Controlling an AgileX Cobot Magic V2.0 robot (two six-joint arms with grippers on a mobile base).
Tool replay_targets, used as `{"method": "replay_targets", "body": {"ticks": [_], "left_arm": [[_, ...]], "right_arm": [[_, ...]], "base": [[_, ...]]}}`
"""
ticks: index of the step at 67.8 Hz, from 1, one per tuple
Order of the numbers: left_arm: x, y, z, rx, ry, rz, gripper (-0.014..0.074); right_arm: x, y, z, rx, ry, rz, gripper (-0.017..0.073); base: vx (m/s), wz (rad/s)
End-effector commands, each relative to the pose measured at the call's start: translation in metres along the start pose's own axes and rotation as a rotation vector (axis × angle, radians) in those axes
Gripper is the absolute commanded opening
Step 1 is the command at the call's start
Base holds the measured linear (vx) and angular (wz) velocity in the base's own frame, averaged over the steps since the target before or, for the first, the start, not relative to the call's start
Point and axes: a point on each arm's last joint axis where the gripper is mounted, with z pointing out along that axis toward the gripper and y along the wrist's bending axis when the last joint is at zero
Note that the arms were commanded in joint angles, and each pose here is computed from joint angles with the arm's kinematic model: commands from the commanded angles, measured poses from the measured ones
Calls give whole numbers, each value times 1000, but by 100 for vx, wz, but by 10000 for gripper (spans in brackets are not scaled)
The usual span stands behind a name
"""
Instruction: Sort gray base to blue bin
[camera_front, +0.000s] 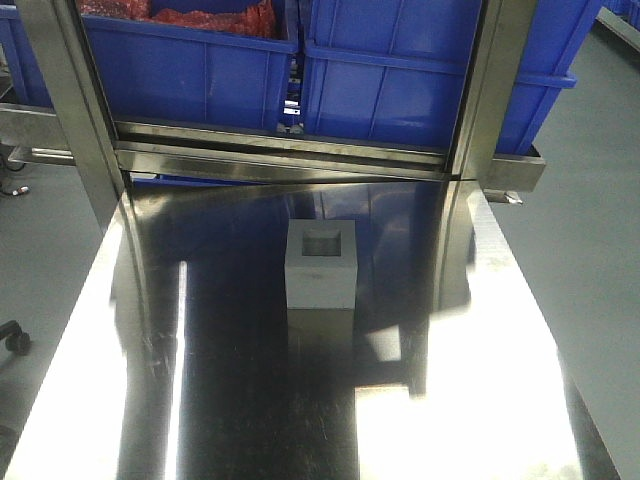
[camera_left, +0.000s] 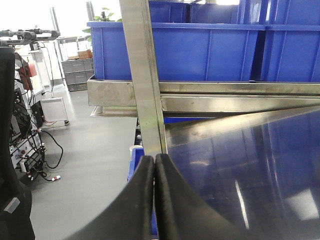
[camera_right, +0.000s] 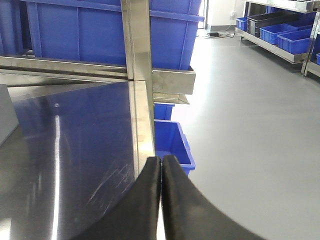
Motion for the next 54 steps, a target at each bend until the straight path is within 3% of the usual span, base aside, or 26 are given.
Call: {"method": "replay_targets", "body": {"ticks": [1, 41, 54], "left_arm": [[-14, 0, -2, 2, -104, -11, -8], [-15, 0, -2, 2, -114, -11, -8], [-27, 1, -5, 0, -224, -15, -8]], "right_arm": [[-5, 0, 1, 6, -54, -19, -5], [-5, 0, 1, 6, -54, -19, -5], [-5, 0, 1, 6, -54, -19, -5]], "base": [[0, 0], [0, 0], [0, 0]]}}
